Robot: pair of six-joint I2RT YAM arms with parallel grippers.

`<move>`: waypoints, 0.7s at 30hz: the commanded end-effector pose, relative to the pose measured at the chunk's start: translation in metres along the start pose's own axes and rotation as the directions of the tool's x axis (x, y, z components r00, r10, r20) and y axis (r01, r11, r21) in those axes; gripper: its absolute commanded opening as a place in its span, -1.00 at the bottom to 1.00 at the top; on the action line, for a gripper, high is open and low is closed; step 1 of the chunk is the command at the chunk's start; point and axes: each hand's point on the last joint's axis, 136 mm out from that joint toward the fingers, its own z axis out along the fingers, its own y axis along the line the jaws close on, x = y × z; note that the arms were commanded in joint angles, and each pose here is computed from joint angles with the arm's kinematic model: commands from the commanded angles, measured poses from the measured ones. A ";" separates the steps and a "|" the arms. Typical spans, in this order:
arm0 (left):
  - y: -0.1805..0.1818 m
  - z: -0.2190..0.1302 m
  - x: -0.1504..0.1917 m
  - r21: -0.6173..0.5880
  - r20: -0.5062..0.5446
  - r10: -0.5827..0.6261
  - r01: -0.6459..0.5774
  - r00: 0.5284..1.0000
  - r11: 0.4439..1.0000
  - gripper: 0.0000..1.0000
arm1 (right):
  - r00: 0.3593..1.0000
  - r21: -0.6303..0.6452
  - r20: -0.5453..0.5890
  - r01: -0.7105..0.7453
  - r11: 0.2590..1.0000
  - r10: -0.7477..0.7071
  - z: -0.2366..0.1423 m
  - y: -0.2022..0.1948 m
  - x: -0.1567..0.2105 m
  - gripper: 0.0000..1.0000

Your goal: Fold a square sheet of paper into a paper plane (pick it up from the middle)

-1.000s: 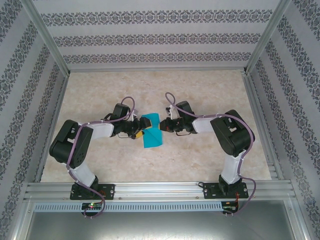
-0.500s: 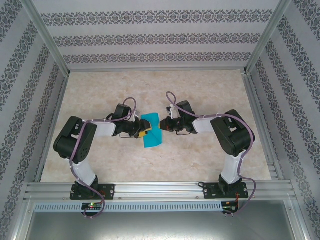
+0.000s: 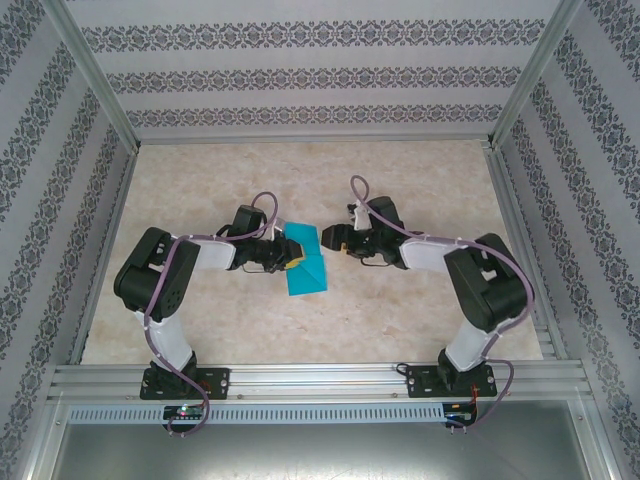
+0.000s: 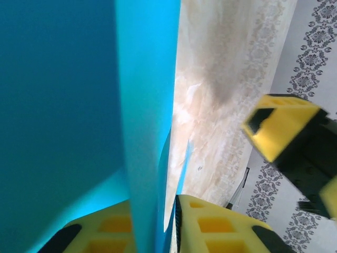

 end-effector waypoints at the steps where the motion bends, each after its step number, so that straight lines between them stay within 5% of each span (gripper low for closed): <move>1: -0.019 -0.002 -0.004 0.026 0.011 0.095 -0.095 0.995 0.995 -0.68 | 0.993 0.104 0.117 -0.018 0.994 0.005 -0.025 -0.009 -0.017 0.41; 5: -0.026 -0.016 -0.004 -0.043 0.025 0.143 -0.142 0.989 0.989 -0.76 | 0.971 0.173 0.236 -0.066 0.983 0.023 -0.055 -0.014 -0.031 0.53; 10: -0.031 -0.056 0.000 -0.280 -0.001 0.217 -0.208 0.976 0.937 -0.77 | 0.951 0.280 0.310 -0.100 0.955 0.009 -0.091 -0.018 -0.039 0.60; 16: -0.037 -0.125 -0.001 -0.591 -0.063 0.304 -0.281 0.951 0.756 -0.77 | 0.919 0.355 0.388 -0.079 0.931 -0.070 -0.125 -0.012 -0.046 0.81; 21: -0.043 -0.171 -0.019 -0.794 -0.092 0.398 -0.309 0.913 0.524 -0.77 | 0.906 0.390 0.411 -0.075 0.918 -0.100 -0.137 -0.016 -0.044 0.95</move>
